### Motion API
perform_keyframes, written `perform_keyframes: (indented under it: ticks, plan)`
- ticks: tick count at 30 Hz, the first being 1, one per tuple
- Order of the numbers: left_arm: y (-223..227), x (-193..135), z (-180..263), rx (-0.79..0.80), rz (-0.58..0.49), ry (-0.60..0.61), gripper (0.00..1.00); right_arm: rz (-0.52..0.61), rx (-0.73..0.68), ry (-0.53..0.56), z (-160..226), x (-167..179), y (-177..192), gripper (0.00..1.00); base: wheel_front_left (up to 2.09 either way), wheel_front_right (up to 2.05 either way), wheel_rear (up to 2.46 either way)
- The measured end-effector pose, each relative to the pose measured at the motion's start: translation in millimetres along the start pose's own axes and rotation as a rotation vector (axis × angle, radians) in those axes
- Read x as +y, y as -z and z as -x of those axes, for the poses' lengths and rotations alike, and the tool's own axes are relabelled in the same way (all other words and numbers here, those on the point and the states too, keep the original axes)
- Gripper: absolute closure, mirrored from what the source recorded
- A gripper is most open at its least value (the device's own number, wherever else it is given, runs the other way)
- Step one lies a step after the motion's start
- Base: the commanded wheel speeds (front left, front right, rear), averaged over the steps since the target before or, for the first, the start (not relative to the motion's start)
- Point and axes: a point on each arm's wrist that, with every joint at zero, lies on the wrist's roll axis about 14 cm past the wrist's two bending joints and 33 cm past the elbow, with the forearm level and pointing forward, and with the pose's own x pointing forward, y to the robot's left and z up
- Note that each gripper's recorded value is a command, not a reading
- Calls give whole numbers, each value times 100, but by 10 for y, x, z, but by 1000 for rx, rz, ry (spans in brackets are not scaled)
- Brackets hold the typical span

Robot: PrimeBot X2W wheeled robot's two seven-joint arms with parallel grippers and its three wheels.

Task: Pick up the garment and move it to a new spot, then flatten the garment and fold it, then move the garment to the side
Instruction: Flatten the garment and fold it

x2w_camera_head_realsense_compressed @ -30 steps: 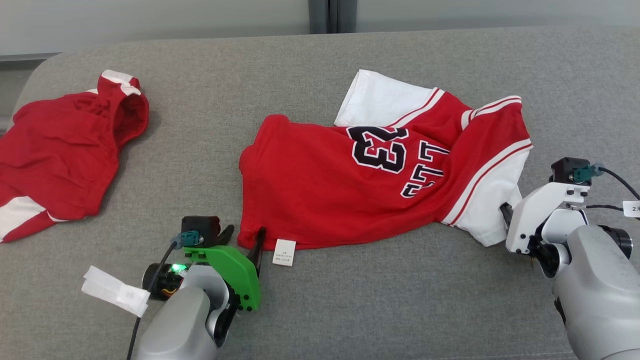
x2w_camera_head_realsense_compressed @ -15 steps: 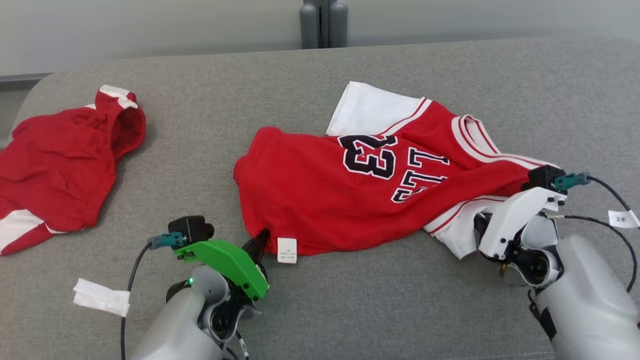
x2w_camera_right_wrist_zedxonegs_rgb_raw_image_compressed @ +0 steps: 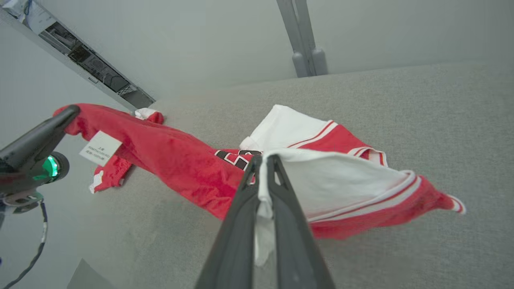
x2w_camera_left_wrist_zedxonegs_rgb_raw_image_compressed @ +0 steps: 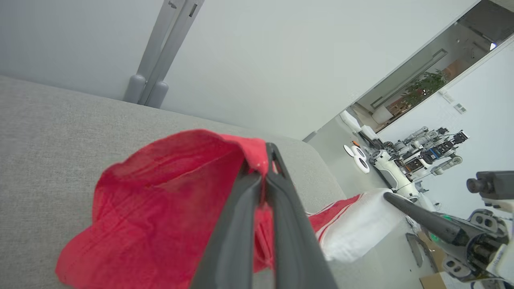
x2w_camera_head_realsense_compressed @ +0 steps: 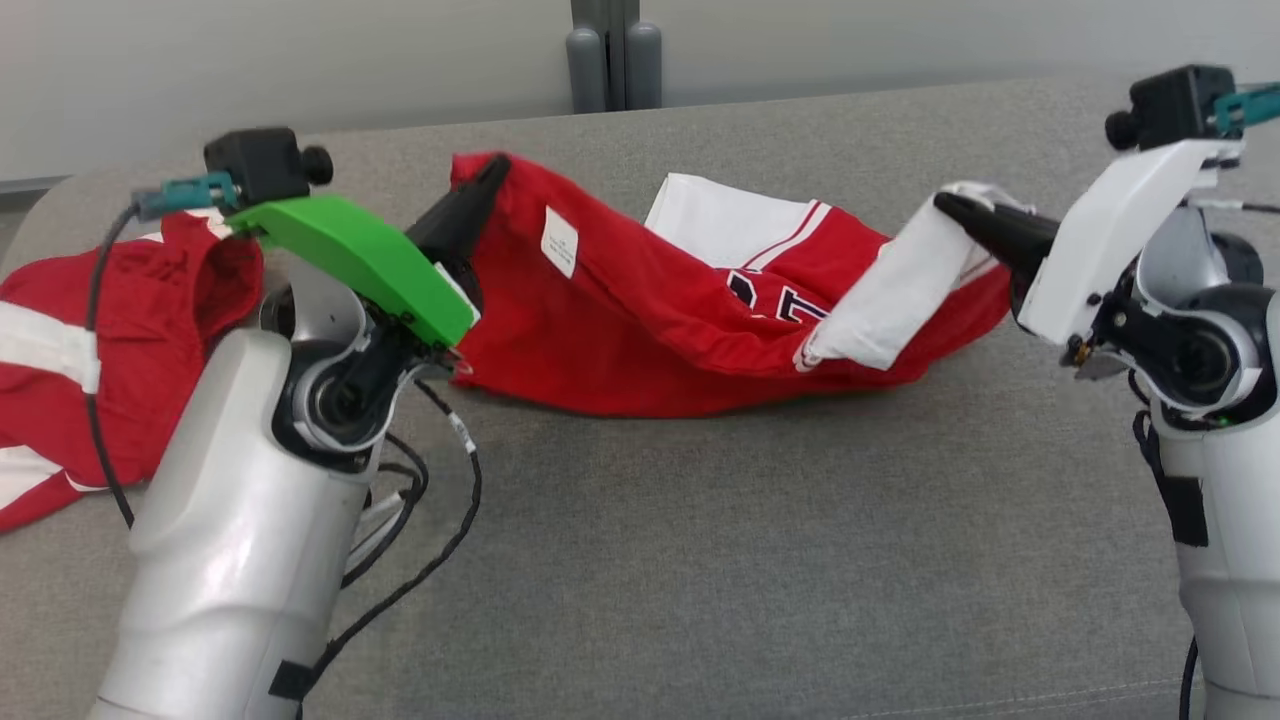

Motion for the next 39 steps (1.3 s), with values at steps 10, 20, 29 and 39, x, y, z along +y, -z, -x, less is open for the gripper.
perform_keyframes:
  ticks: [10, 20, 29, 39]
  plan:
    - [-701, -205, -496, -98, 29, 68, 100, 104, -160, 48, -289, 20, -865, 100, 0, 0, 0]
    - [-1929, -180, -997, -666, -121, 176, 100, 143, -904, 59, -549, -100, -2338, 100, 0, 0, 0]
    - [-1356, 203, -1291, -643, -66, 173, 100, 172, -841, 94, -1129, -475, -1688, 100, 0, 0, 0]
    - [45, 833, -799, -331, 39, -37, 100, 23, -304, 176, -1014, -1006, 19, 100, 0, 0, 0]
